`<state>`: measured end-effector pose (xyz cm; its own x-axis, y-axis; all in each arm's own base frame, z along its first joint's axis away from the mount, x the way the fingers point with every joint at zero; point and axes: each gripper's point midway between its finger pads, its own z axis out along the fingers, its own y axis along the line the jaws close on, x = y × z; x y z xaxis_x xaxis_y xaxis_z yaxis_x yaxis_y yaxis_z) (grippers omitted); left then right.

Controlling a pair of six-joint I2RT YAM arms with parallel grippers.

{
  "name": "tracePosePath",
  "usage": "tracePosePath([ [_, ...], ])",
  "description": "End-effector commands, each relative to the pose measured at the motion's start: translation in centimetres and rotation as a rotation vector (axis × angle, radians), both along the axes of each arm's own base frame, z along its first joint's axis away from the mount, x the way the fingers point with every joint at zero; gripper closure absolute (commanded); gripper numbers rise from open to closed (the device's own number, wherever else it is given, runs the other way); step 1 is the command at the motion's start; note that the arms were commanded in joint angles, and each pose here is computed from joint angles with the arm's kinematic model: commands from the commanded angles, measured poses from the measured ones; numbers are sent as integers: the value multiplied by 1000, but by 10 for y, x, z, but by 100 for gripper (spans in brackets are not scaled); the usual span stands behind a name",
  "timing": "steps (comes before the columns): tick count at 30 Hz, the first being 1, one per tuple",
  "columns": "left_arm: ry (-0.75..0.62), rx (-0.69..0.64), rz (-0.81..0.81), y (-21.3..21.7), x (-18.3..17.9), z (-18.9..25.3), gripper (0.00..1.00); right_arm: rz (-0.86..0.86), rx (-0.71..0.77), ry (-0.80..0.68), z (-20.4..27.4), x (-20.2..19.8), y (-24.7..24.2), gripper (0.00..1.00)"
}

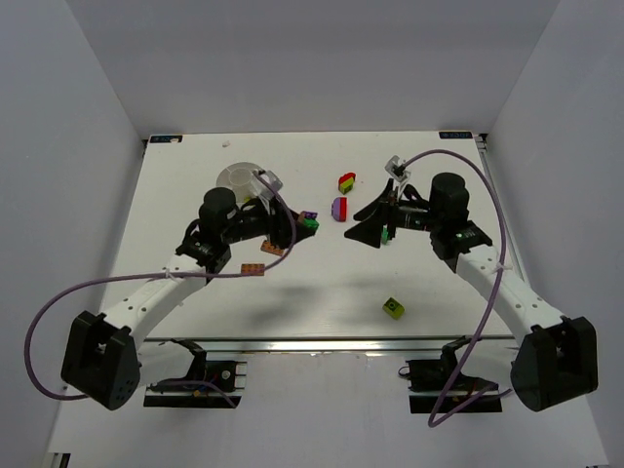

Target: Sort the legos into containers by color

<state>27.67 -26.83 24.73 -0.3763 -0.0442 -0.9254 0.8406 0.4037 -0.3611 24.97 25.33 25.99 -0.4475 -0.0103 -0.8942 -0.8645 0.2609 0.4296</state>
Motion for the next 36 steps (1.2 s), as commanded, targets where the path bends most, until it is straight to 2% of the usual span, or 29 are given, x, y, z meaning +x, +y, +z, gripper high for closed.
tracePosePath([
  [1,-277,52,-100,-18,-25,10,97,-53,98,17,40,-5,-1,14],
  [3,-313,90,-113,-25,-41,-4,97,-106,133,-6,44,-11,-8,14],
  [4,-368,129,-89,-24,-38,-9,97,-121,145,-5,45,-14,-10,14],
  [9,-438,221,-66,-33,-51,-23,98,-264,212,-58,52,-19,-28,12],
  [11,-474,245,-44,-32,-53,-23,99,-371,218,-31,48,-8,-37,11],
  [13,-511,289,-33,-30,-53,-27,100,-408,230,-9,43,-9,-42,11],
  [16,-587,383,-6,-23,-56,-36,100,-314,254,28,35,-27,-35,14],
  [21,-694,477,11,-20,-67,-44,100,-272,199,36,21,-30,-25,19],
  [29,-732,628,-11,-30,-77,-71,100,-184,122,10,2,-39,-6,20],
  [33,-746,656,16,-34,-73,-71,100,-179,102,12,-9,-40,-2,20],
  [36,-758,613,33,-38,-72,-58,100,-162,86,16,-19,-43,4,21],
])
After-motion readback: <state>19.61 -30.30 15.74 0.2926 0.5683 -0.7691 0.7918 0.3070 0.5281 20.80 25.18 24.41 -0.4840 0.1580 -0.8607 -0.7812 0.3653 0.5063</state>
